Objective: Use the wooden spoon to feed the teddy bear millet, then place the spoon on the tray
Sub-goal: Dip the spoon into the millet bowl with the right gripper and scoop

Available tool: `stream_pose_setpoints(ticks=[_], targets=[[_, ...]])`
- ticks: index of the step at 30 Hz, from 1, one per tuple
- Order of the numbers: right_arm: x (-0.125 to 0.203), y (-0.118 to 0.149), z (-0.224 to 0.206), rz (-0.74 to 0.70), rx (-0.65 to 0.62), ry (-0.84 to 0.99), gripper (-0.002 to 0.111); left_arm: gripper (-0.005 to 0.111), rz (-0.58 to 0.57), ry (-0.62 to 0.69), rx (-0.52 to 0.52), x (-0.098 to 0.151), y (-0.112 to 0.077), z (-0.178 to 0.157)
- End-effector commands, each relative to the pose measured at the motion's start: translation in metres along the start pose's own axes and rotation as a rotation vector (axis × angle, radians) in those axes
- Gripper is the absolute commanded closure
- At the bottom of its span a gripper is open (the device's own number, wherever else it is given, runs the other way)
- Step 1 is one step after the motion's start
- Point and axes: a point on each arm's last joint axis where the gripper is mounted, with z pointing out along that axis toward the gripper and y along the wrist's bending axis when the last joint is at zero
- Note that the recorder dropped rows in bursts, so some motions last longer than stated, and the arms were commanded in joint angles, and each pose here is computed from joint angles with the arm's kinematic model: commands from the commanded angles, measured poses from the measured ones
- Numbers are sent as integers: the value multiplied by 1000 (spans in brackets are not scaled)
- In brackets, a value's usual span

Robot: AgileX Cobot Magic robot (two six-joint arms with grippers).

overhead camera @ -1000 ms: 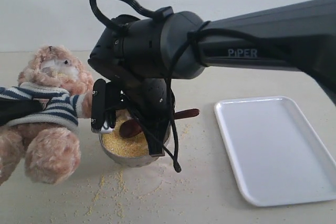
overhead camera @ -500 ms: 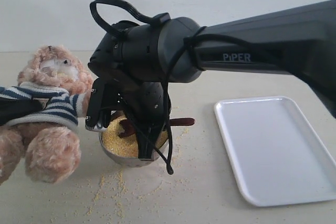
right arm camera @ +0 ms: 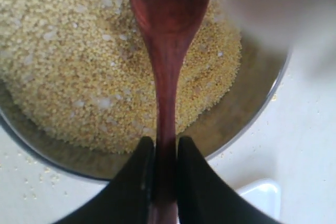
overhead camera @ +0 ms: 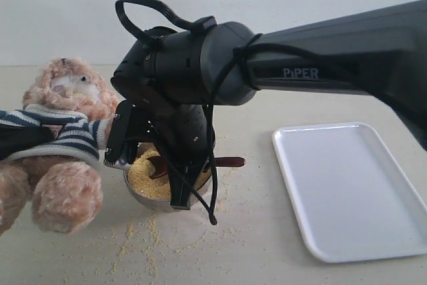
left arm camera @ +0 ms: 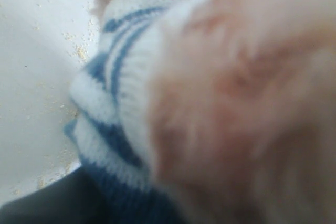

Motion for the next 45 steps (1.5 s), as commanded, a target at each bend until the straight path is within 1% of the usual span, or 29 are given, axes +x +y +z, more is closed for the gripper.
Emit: stream_pose_setpoints(ticks=[1,6,10,14,18,21,29,41,43,45], targets=[[2,1,0,7,-8,31,109,102,2,-8,35,0,-3,-1],[4,-1,-6,26,0,25,109,102,8,-9,35,0,-3,-1],[6,-5,-18,40,15,-3,109,102,12,-9,35,0,-3,-1],[11,-7,-28,50,19,10,109,102,12,-9,35,0,-3,-1],[18,-8,-28,37,27,81,109,102,17,-9,35,0,-3,-1],[19,-7,-29,38,22,95,109,102,23,-9,35,0,-3,-1],[20,-6,-29,102,13,100,109,102,23,-9,35,0,-3,-1],[22,-8,-29,99,25,116,109,102,34,18,27,3,-2,-1],[23,-9,-31,121,39,115,109,102,25,19,26,4,-2,-1],[23,-10,-34,145,45,109,109,102,-15,17,-2,6,2,-1]])
